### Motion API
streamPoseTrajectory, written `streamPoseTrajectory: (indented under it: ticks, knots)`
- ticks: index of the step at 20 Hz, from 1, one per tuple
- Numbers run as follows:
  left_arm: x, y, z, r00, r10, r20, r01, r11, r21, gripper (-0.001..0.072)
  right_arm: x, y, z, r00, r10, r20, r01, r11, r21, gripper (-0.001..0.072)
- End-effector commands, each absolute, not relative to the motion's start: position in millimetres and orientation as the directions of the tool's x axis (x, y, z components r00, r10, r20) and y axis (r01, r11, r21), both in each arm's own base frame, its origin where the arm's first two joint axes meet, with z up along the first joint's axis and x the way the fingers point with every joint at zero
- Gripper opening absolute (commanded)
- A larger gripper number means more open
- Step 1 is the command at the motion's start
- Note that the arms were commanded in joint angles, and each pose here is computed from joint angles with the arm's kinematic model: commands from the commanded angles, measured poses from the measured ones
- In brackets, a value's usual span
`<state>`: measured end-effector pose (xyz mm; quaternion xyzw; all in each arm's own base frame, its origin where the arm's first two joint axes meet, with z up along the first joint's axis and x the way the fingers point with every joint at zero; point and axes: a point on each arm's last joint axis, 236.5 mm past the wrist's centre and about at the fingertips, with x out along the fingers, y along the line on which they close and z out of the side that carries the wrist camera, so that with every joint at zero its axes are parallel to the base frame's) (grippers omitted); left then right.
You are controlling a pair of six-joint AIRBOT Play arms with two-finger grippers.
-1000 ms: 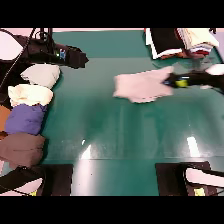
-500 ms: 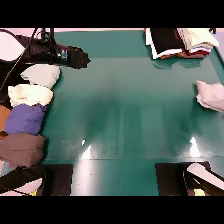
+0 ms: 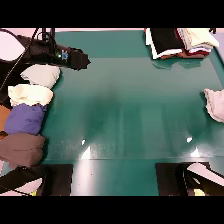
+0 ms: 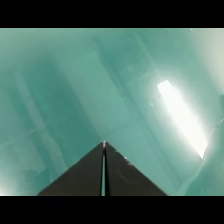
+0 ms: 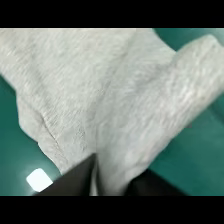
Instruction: Fold the shirts.
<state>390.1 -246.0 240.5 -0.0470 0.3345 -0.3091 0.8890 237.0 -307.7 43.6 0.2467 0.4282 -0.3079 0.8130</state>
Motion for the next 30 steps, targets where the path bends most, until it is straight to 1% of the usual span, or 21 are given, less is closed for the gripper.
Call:
streamPoseTrajectory:
  ticks: [1, 3, 5, 6, 7, 8, 9, 11, 14, 16, 18, 19, 20, 21, 22, 23, 26, 30]
  knots:
    - [390, -246, 240, 0.584, -0.581, -0.567, 0.52, 0.804, -0.288, 0.0023, 226, -333, 70, 0.396, -0.39, -0.831, 0.724, 0.69, 0.021, 0.047]
    - [390, -246, 240, 0.584, -0.581, -0.567, 0.521, 0.804, -0.287, 0.0023, 227, -333, 81, 0.4, -0.39, -0.829, 0.719, 0.695, 0.021, 0.0474]
    - [390, -246, 240, 0.585, -0.581, -0.566, 0.521, 0.804, -0.287, 0.0023, 230, -331, 96, 0.412, -0.388, -0.824, 0.734, 0.677, 0.049, 0.0474]
    - [390, -246, 241, 0.585, -0.581, -0.566, 0.521, 0.804, -0.286, 0.0023, 240, -326, 106, 0.458, -0.37, -0.809, 0.733, 0.672, 0.107, 0.0474]
    - [390, -246, 241, 0.585, -0.581, -0.566, 0.521, 0.804, -0.287, 0.0023, 256, -316, 120, 0.53, -0.334, -0.779, 0.71, 0.677, 0.193, 0.0473]
    - [390, -246, 241, 0.584, -0.581, -0.566, 0.521, 0.804, -0.287, 0.0023, 275, -302, 135, 0.612, -0.285, -0.738, 0.671, 0.681, 0.293, 0.0473]
    - [390, -246, 240, 0.584, -0.581, -0.567, 0.521, 0.804, -0.288, 0.0023, 292, -286, 148, 0.674, -0.24, -0.698, 0.624, 0.691, 0.365, 0.0472]
    - [391, -246, 242, 0.59, -0.582, -0.56, 0.521, 0.804, -0.287, 0.0024, 321, -241, 165, 0.743, -0.13, -0.656, 0.515, 0.737, 0.438, 0.047]
    - [390, -246, 241, 0.584, -0.582, -0.566, 0.521, 0.803, -0.289, 0.0024, 354, -154, 181, 0.763, 0.034, -0.645, 0.322, 0.846, 0.426, 0.047]
    - [392, -247, 243, 0.592, -0.584, -0.555, 0.521, 0.803, -0.289, 0.0024, 372, -83, 193, 0.763, 0.163, -0.626, 0.147, 0.899, 0.413, 0.047]
    - [394, -247, 246, 0.602, -0.585, -0.544, 0.52, 0.804, -0.289, 0.0023, 380, -14, 200, 0.738, 0.288, -0.611, -0.022, 0.915, 0.404, 0.0469]
    - [395, -247, 248, 0.608, -0.586, -0.536, 0.52, 0.804, -0.289, 0.0024, 380, 16, 203, 0.72, 0.341, -0.604, -0.095, 0.911, 0.4, 0.0454]
    - [397, -247, 251, 0.617, -0.587, -0.525, 0.52, 0.804, -0.289, 0.0024, 379, 45, 204, 0.697, 0.394, -0.599, -0.166, 0.902, 0.399, 0.0358]
    - [399, -248, 253, 0.626, -0.588, -0.513, 0.519, 0.804, -0.289, 0.0024, 377, 70, 206, 0.677, 0.436, -0.593, -0.226, 0.89, 0.396, 0.0243]
    - [401, -248, 256, 0.633, -0.588, -0.503, 0.519, 0.805, -0.288, 0.0024, 373, 94, 207, 0.652, 0.477, -0.589, -0.302, 0.876, 0.376, 0.0055]
    - [402, -248, 257, 0.638, -0.589, -0.496, 0.519, 0.805, -0.288, 0.0024, 368, 113, 208, 0.631, 0.509, -0.585, -0.357, 0.861, 0.363, 0.0012]
    - [407, -248, 263, 0.656, -0.59, -0.471, 0.518, 0.806, -0.288, 0.0024, 362, 150, 214, 0.606, 0.566, -0.559, -0.441, 0.824, 0.356, 0.0012]
    - [408, -248, 265, 0.662, -0.59, -0.463, 0.517, 0.806, -0.287, 0.0023, 358, 163, 215, 0.59, 0.588, -0.553, -0.47, 0.808, 0.357, 0.0012]
